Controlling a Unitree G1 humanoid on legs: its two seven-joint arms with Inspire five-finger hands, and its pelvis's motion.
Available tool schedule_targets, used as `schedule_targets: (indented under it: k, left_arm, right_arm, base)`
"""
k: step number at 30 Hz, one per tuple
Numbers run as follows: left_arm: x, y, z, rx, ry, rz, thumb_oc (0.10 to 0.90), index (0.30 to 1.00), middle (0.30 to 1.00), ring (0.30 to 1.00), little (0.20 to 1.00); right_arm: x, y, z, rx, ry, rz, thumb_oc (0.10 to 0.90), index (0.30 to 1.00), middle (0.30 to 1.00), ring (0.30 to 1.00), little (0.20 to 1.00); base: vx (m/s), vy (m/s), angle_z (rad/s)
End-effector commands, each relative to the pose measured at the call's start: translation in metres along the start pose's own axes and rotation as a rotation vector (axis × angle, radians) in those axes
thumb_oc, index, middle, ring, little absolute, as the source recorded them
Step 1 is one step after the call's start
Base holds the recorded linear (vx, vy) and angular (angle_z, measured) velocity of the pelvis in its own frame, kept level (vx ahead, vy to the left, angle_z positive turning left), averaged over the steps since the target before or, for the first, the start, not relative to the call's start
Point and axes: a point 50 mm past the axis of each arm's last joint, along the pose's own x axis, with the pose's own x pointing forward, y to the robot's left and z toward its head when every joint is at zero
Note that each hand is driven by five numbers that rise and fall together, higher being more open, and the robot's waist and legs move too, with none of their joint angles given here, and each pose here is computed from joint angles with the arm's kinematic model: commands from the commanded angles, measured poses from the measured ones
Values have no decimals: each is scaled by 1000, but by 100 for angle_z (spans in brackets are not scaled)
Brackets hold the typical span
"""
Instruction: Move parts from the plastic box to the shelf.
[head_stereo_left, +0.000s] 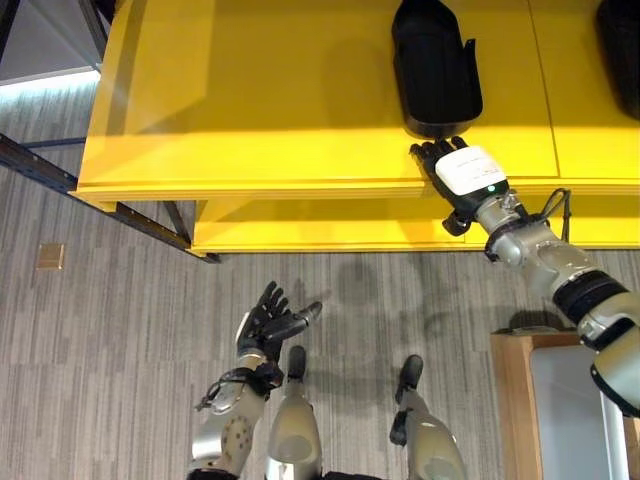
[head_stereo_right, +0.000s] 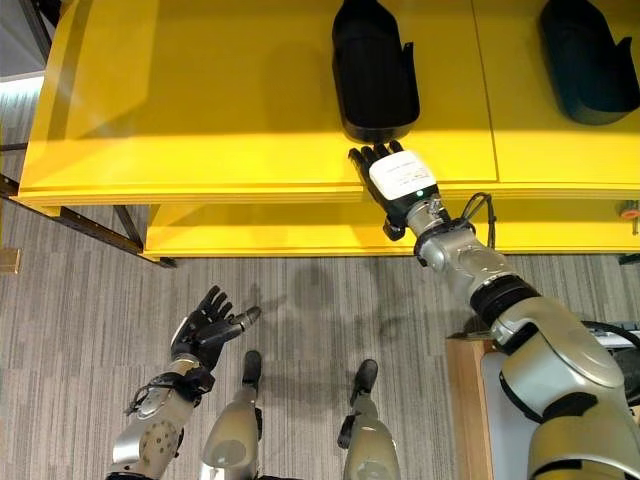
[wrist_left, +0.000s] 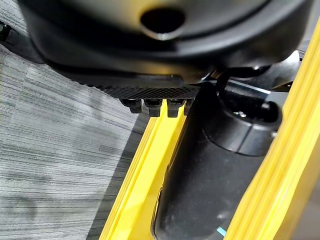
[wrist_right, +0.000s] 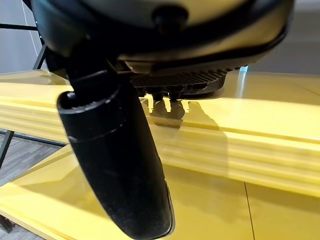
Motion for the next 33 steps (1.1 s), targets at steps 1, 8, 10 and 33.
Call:
schedule_targets:
  k: [1, 8, 10, 33]
  left_arm:
    - [-9, -14, 27, -3, -177, -60, 900, 1000, 1000, 1000, 1000]
    - [-9, -11, 27, -1, -184, -42, 900, 1000, 1000, 1000, 1000]
    - [-9, -11, 27, -5, -184, -42, 900, 1000, 1000, 1000, 1000]
    - [-7, -11, 31, -35, -207, -23, 900, 1000, 1000, 1000, 1000]
  right_arm:
    - [28, -83, -6, -69, 1, -247, 900, 1000, 1000, 1000, 1000]
    - [29, -88, -15, -66, 52, -263, 900, 1000, 1000, 1000, 1000]
    - [30, -89, -15, -68, 57, -266, 900, 1000, 1000, 1000, 1000]
    - [18, -44, 6, 93, 16, -203, 900, 1000, 1000, 1000, 1000]
  base:
    - [0, 0, 0]
    - [19, 5, 0]
    - [0, 0, 0]
    - [0, 0, 0]
